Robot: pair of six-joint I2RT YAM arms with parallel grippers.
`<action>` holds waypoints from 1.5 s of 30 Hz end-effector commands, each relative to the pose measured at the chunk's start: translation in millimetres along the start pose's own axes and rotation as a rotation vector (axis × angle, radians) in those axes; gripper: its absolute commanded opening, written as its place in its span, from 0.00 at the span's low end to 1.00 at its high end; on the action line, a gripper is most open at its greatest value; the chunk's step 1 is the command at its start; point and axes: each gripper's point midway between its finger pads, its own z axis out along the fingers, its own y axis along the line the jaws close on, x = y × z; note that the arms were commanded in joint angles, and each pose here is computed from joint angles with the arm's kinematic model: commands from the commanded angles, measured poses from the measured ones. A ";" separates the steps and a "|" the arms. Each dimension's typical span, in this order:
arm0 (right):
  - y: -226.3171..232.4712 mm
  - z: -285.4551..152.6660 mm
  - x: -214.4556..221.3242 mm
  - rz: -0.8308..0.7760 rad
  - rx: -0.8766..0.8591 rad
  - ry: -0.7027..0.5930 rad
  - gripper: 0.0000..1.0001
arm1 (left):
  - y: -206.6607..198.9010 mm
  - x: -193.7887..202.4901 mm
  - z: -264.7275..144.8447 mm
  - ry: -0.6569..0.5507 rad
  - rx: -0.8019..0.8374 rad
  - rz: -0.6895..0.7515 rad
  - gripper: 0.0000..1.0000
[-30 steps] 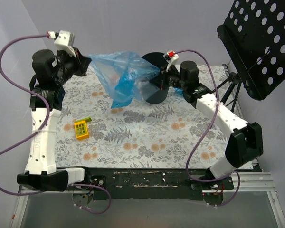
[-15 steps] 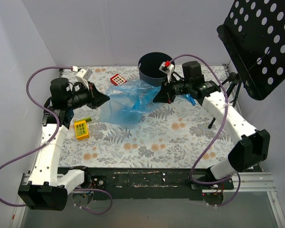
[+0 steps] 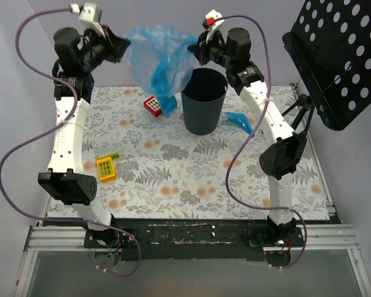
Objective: Put the trash bags into the trash bin
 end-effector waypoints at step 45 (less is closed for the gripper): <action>242.2 -288.0 -250.7 -1.418 0.259 -1.187 0.01 | -260.1 -108.3 -181.4 -1.285 -0.014 1.944 0.00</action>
